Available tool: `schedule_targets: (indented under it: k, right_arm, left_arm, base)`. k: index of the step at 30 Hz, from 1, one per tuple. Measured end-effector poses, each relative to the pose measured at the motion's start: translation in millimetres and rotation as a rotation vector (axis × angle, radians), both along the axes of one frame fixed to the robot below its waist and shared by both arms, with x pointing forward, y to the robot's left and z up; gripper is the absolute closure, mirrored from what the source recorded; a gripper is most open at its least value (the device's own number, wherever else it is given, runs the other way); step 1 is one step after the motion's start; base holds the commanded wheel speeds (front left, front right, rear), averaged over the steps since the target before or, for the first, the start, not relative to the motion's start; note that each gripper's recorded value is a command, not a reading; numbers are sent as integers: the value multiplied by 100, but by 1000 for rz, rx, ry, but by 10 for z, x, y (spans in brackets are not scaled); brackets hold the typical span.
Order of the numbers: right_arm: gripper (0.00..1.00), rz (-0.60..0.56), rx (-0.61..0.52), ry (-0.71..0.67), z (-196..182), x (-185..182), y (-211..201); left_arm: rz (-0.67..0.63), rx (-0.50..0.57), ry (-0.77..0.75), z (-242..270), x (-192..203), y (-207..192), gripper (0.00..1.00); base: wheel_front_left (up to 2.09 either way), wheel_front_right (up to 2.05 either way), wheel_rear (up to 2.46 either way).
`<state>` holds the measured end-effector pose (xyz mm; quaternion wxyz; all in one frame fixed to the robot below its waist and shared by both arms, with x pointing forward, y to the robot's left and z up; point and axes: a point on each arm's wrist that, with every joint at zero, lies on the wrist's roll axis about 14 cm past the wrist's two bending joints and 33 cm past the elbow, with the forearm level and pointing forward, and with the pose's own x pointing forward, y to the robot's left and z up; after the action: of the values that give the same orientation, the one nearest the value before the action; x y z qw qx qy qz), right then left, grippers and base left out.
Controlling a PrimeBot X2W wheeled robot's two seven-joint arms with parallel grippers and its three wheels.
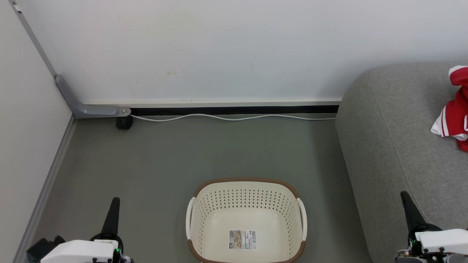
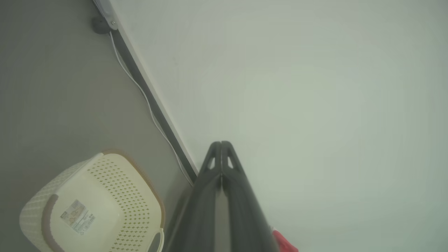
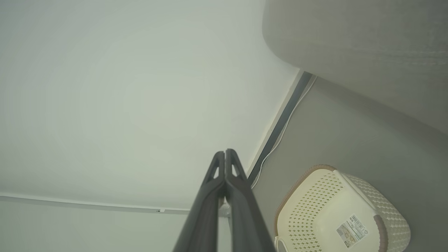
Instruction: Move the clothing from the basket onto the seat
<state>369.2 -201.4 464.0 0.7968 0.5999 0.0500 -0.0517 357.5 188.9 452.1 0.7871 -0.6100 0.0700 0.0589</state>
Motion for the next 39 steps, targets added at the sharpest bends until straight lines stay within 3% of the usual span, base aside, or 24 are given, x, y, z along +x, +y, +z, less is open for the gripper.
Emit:
schedule_targets:
  k: [24,39]
  right_arm:
    - [100,-35,279,-64,158,62,-35]
    - [100,-35,281,-71,181,78,-35]
  left_arm:
    - [7,-258,-77,217,150,-18,100]
    - [8,-265,-79,221,151,-16,100]
  base:
    - [0,0,0]
    - [0,0,0]
